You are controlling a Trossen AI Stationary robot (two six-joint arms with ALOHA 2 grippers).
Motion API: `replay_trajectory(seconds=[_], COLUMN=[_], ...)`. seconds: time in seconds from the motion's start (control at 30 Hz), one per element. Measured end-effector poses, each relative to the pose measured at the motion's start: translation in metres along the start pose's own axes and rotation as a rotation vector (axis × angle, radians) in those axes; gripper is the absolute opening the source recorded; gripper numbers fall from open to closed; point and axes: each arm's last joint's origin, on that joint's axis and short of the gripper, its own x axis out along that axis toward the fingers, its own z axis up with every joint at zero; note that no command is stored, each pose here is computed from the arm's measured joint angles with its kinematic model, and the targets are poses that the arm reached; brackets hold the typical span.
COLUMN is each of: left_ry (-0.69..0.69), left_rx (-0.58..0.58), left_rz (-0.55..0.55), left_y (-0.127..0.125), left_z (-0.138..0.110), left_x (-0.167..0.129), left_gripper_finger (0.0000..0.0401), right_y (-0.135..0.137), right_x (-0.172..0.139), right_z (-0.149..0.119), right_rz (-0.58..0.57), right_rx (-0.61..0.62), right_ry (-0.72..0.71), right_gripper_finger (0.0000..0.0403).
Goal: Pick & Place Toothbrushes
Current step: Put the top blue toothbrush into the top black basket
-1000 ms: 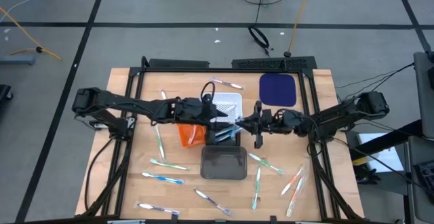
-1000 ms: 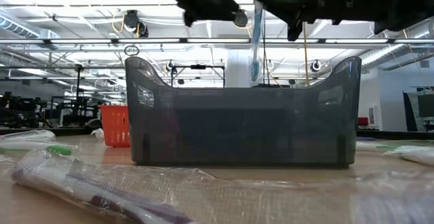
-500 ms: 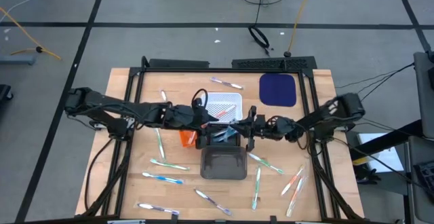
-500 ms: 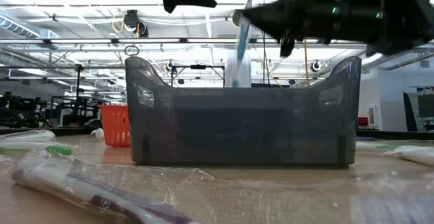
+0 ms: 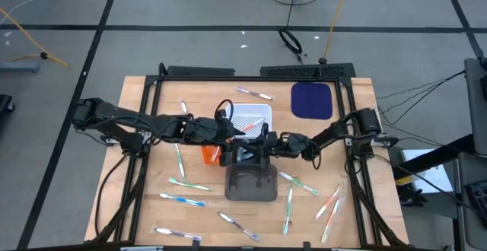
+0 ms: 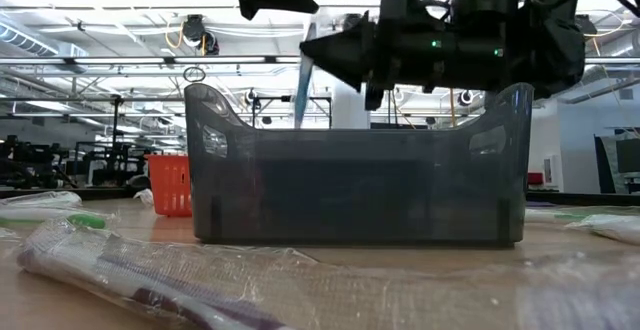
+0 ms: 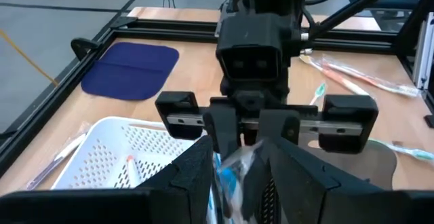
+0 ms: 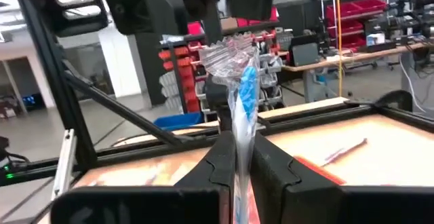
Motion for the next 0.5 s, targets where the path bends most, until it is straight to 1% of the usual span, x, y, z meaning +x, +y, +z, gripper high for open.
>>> replay_trajectory(seconds=[0.27, 0.33, 0.4, 0.5], left_ry=[0.001, 0.001, 0.001, 0.000], left_rx=[0.001, 0.001, 0.001, 0.000], left_rz=[0.001, 0.003, 0.006, 0.006], left_y=[0.0003, 0.0003, 0.0004, 0.0004], left_z=[0.0000, -0.0001, -0.0001, -0.0001], left_x=[0.0001, 0.0001, 0.0001, 0.0001], left_gripper_finger=[0.0147, 0.0147, 0.0147, 0.0147], right_y=[0.0003, -0.0009, -0.0022, -0.0026], right_x=[0.0004, 0.0005, 0.0004, 0.0003], right_z=[0.0013, -0.0006, -0.0040, -0.0057], right_rz=[0.001, -0.005, -0.011, -0.014], right_rx=[-0.016, -0.021, -0.027, -0.030], right_ry=[-0.006, 0.015, 0.048, 0.068], right_gripper_finger=[0.0017, 0.0019, 0.0038, 0.0080])
